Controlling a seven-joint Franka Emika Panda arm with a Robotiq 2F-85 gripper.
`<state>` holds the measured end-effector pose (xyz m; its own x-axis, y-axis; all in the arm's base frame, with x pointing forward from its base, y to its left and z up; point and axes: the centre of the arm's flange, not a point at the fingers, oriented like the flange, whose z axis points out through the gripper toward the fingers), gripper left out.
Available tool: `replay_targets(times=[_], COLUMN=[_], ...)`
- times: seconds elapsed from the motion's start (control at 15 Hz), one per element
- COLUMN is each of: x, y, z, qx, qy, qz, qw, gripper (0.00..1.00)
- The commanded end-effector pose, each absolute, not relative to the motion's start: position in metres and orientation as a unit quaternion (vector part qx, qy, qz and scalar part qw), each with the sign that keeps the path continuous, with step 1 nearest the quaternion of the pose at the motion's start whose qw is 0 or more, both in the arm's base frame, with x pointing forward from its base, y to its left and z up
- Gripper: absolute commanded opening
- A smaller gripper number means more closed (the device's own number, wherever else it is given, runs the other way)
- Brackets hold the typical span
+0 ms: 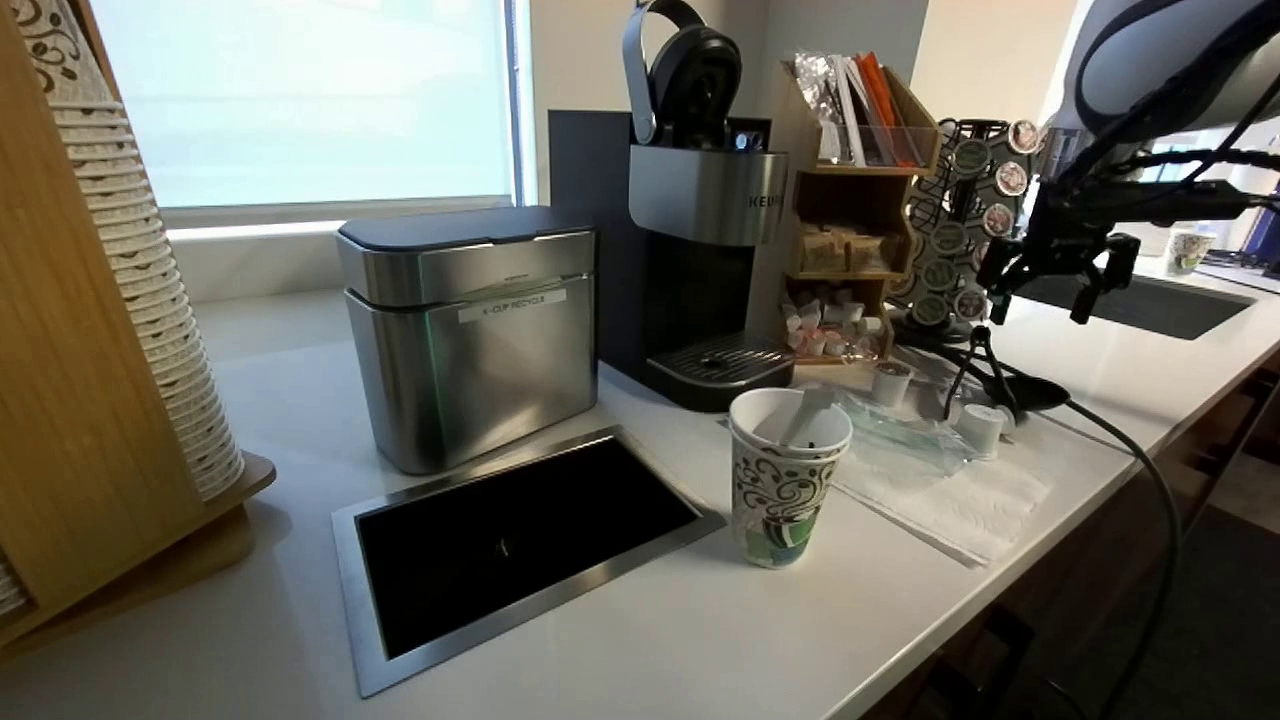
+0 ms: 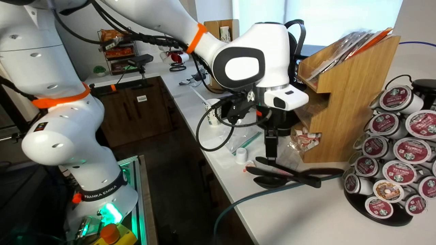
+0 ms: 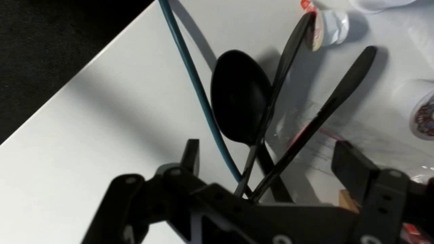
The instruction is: Put the black object on the counter
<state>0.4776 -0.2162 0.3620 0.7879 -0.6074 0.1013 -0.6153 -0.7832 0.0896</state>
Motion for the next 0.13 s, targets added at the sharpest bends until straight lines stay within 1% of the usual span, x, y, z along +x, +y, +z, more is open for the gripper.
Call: replay_targets(times=[0.0,0.07], x=[0.443,0.472], y=[-0.172,-0.195], z=[0.413,0.386], qx=[0.958,0.951], qy=[-0.275,-0.301], qz=[0.071,0.054], qw=[0.027,0.050], gripper=[1.00,1.00])
